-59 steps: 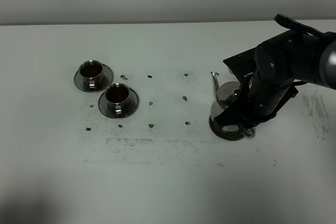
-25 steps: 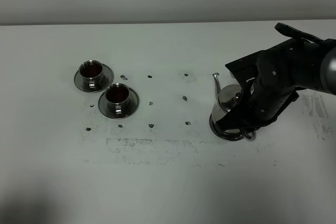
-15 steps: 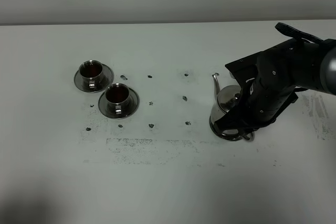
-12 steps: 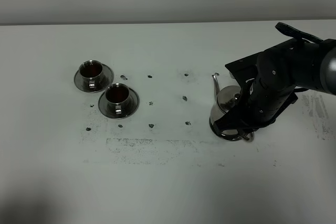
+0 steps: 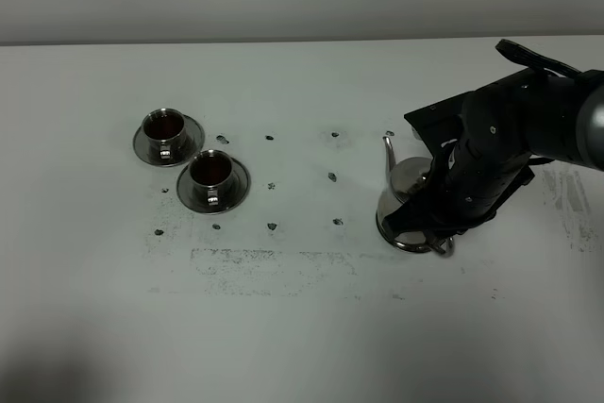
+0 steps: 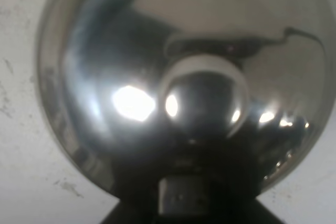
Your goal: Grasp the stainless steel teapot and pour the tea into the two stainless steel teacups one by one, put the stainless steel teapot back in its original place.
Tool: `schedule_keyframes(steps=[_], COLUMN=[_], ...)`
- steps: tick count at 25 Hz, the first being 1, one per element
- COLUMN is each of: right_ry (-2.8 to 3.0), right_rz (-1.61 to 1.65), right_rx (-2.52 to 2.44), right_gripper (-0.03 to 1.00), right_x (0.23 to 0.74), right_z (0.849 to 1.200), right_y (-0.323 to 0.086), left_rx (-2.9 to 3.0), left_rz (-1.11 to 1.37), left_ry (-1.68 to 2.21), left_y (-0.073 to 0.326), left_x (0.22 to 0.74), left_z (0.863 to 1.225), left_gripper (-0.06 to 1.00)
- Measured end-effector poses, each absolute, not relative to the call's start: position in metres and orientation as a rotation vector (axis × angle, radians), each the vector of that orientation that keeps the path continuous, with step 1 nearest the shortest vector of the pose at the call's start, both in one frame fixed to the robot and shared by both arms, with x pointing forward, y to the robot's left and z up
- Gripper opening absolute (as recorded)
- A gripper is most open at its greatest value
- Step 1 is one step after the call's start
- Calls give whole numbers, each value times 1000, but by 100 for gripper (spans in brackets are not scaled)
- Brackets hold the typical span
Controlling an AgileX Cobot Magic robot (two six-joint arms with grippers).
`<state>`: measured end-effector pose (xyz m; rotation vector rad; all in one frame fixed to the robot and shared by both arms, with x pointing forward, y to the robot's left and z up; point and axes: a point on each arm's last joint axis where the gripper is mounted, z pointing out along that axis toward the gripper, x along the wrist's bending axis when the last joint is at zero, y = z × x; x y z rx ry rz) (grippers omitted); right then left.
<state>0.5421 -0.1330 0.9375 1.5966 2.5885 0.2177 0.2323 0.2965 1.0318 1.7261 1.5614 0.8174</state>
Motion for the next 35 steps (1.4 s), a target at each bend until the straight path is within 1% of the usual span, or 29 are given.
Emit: schedule_keyframes(steps=[6, 9, 13, 20, 25, 27, 35], right_ry=[2586, 2585, 2582, 2553, 2509, 2480, 2254], right_rz=[223, 223, 229, 299, 397, 434, 549], right_rx=[1597, 1598, 1597, 1581, 1556, 1567, 1716], right_gripper=[37, 39, 40, 40, 40, 40, 40], right_x=[542, 542, 541, 534, 521, 513, 468], right_z=[938, 938, 942, 971, 1009, 1020, 1058], right_y=[-133, -133, -134, -137, -145, -153, -216], left_rx=[1726, 1726, 1726, 1726, 1726, 1726, 1726], left_rz=[817, 817, 817, 817, 817, 817, 817], left_ry=[1561, 1561, 1561, 1561, 1561, 1561, 1561], left_y=[297, 297, 297, 297, 297, 297, 297], left_x=[232, 232, 232, 232, 232, 232, 232], left_z=[1032, 1032, 1032, 1032, 1032, 1032, 1032], left_gripper=[72, 72, 72, 72, 72, 72, 72])
